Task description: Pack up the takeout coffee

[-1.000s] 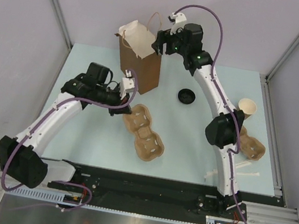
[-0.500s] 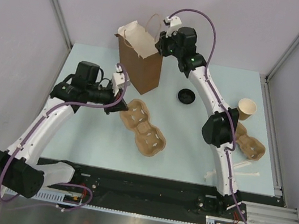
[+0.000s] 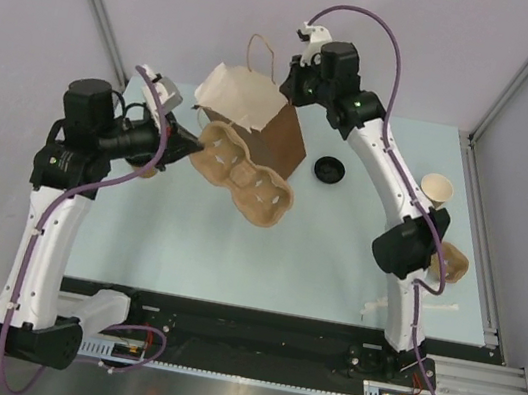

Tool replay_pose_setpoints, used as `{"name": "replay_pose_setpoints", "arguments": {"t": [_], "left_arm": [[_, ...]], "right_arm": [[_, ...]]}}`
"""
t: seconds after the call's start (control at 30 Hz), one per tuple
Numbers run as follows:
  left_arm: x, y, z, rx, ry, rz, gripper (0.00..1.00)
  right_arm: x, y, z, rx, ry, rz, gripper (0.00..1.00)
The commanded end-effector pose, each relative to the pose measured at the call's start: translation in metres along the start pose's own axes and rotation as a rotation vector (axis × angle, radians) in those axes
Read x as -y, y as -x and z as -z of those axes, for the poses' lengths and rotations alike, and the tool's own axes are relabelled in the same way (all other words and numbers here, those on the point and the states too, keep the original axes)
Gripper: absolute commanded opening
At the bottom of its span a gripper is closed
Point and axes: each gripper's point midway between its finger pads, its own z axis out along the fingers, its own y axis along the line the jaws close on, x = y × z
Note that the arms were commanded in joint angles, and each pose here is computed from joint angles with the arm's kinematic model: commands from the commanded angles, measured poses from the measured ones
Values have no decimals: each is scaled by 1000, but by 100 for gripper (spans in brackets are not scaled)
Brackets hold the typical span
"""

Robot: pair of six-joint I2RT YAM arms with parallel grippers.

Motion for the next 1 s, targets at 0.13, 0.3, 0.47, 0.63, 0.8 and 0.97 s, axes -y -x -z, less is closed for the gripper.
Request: {"name": "replay_pose_setpoints", "arguments": {"t": [0.13,0.3,0.47,0.63,0.8,0.97], "left_arm": [[-6,51,22,152,70,16,0],[-17,64,30,199,122,30,0],[-21,64,32,199,148,38,0],[-21,62,33,205,159,55,0],[-21,61,34,208,160,64,0],[-16,69,35,226,134,45,0]], "right_arm": [[-40,-40,101,-197,-22,-306,0],[-47,-53,143,-235,-97,-526,0],[-77,-68,191,-243,-60,-563,0],[-106,-81,224,-255,19,-591,21],[-94,-55,246,-161,37,-436,70],[-81,-8,260,-21,242,-212,81]]}}
